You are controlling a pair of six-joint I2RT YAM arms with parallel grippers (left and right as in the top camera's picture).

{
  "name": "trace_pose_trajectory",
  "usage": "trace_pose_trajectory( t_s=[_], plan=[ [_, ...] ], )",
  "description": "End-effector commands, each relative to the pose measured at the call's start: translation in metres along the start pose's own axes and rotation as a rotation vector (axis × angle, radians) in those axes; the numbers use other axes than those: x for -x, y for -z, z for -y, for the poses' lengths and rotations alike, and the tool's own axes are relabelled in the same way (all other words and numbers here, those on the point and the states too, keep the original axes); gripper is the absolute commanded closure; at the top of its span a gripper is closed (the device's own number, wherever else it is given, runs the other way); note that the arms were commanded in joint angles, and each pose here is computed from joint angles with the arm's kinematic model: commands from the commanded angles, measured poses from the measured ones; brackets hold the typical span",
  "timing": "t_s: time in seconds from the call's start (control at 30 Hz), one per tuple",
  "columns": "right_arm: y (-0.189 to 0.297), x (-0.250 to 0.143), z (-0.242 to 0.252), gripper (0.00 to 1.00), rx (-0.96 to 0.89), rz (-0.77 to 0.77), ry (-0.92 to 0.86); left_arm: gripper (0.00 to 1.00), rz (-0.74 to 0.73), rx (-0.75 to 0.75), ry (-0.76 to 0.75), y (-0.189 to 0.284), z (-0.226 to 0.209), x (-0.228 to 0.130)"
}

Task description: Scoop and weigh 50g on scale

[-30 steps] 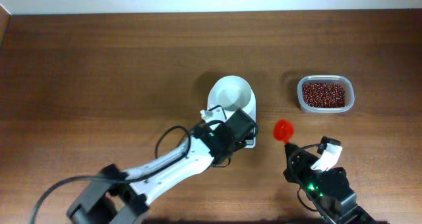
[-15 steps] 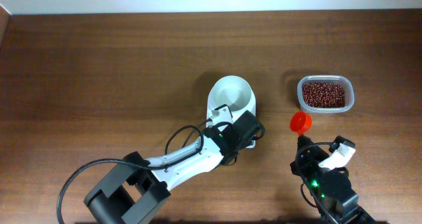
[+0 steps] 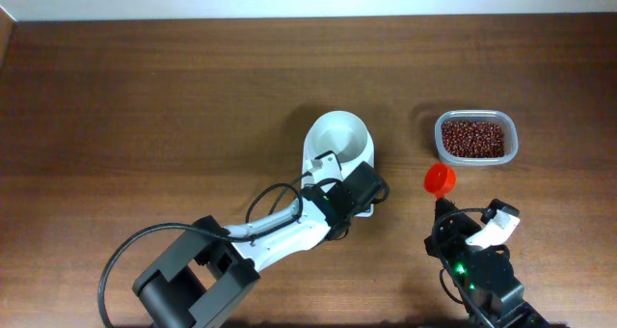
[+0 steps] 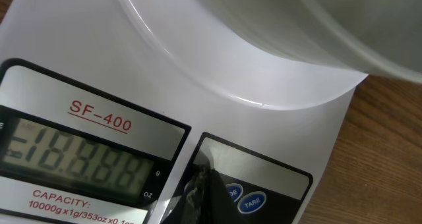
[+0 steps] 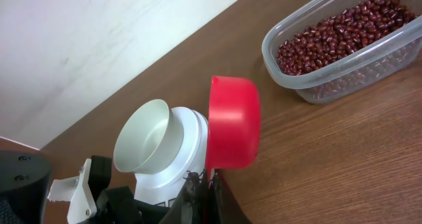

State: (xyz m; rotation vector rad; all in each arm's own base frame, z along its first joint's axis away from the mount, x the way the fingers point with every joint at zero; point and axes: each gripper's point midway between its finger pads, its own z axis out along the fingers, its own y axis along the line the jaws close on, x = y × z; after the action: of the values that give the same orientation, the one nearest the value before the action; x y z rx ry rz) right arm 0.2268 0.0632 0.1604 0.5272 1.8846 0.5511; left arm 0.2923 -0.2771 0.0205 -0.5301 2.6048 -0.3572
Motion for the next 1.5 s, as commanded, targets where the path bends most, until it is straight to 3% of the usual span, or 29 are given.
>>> trace_pose_trajectory(
  t_s=[0.0,0.2,0.27,0.4,0.47,0.5,0.57,0.8,0.83,0.87,0.9,1.03,1.1,1.13,1.17,1.2,1.33,1.4,1.47],
  plan=[
    [0.001,0.006,0.002,0.96,-0.010,0.029,-0.003,0.97,0.001,0.016,-0.018,-0.004,-0.003,-0.002],
    [0.001,0.007,0.001,0.96,-0.010,0.030,-0.003,1.00,-0.079,-0.053,-0.088,0.007,0.011,-0.012],
    [0.001,0.007,0.001,0.96,-0.009,0.030,-0.004,1.00,-0.091,-0.091,-0.173,0.031,0.016,-0.008],
    [0.001,0.007,0.001,0.96,-0.009,0.029,-0.003,0.99,-0.032,-0.012,-0.266,0.100,-0.019,0.016],
    [0.001,0.006,0.001,0.96,-0.010,0.029,-0.003,0.79,0.085,0.045,-0.287,0.138,-0.044,0.041],
    [0.001,0.006,0.001,0.96,-0.009,0.029,-0.003,0.63,0.133,0.063,-0.284,0.151,-0.052,0.051],
    [0.001,0.006,0.001,0.96,-0.009,0.028,-0.003,0.01,0.227,0.115,-0.282,0.174,-0.072,0.069],
    [0.001,0.009,0.004,0.96,-0.025,0.044,-0.003,0.00,0.238,0.205,-0.314,0.185,-0.097,0.071],
    [0.001,0.010,0.005,0.96,-0.031,0.051,-0.003,0.29,0.243,0.213,-0.317,0.185,-0.098,0.072],
    [0.001,0.011,0.006,0.96,-0.034,0.054,-0.003,0.71,0.244,0.228,-0.345,0.186,-0.101,0.073],
    [0.001,0.011,0.006,0.96,-0.035,0.055,-0.003,0.99,0.239,0.244,-0.414,0.187,-0.102,0.073],
    [0.001,0.011,0.006,0.96,-0.038,0.055,-0.002,1.00,0.160,0.265,-0.784,0.185,-0.101,0.067],
    [0.001,0.010,0.006,0.96,-0.039,0.054,-0.001,1.00,0.024,0.147,-0.949,0.179,-0.090,0.040],
    [0.001,0.010,0.006,0.96,-0.037,0.050,-0.001,0.90,-0.033,0.052,-0.984,0.177,-0.079,0.026],
    [0.001,0.009,0.005,0.96,-0.032,0.044,-0.001,0.62,-0.053,0.000,-0.988,0.177,-0.071,0.019],
    [0.001,0.008,0.005,0.96,-0.030,0.043,-0.001,0.01,-0.044,-0.016,-0.983,0.177,-0.067,0.020],
    [0.001,0.007,0.003,0.96,-0.020,0.032,-0.001,0.01,-0.034,-0.020,-0.962,0.177,-0.065,0.021],
    [0.001,0.000,-0.004,0.96,0.019,-0.010,0.000,0.01,-0.102,-0.206,-1.230,0.186,-0.046,0.006],
    [0.001,-0.003,-0.006,0.96,0.034,-0.026,0.011,0.01,-0.167,-0.244,-1.292,0.198,-0.056,0.013]
  ],
)
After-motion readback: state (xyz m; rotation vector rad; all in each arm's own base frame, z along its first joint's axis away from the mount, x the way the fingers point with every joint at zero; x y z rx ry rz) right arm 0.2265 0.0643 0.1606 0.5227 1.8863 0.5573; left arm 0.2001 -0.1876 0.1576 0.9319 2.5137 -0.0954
